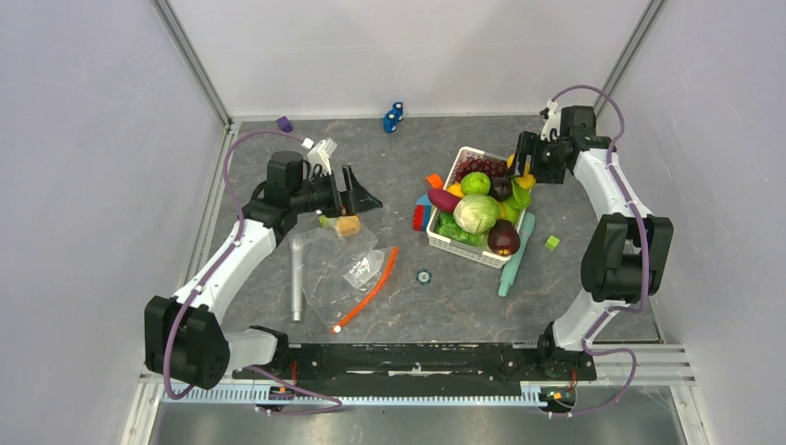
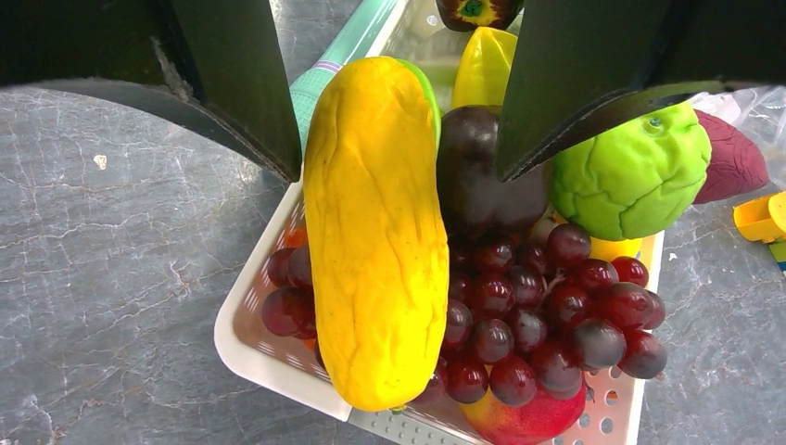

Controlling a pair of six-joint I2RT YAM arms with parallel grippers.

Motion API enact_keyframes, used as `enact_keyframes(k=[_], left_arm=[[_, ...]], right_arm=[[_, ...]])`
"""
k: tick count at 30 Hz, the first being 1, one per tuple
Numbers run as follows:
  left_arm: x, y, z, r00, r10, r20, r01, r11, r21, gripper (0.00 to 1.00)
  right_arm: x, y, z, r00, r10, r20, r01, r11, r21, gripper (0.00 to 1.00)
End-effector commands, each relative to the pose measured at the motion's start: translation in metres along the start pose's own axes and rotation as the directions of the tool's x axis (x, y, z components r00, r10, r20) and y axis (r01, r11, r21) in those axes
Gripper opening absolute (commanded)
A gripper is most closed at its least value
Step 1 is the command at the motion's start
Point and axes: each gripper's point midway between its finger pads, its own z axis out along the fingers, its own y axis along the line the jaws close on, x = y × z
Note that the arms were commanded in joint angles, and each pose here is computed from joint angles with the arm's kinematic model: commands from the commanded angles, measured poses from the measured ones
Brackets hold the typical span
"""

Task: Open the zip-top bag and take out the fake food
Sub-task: Place the fake fruit in the bin, then reset both arms

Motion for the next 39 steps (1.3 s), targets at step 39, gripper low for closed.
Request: enact_keyframes(k=[39], left_arm=[[-0.014,0.022,-0.066,0.983,0.081,0.167,-0.022,0.944,-0.329,1.0]], right_arm=[[0.018,0.036,-0.142,0.83,0.159,0.534,-0.14,0.987,-0.075,0.98]])
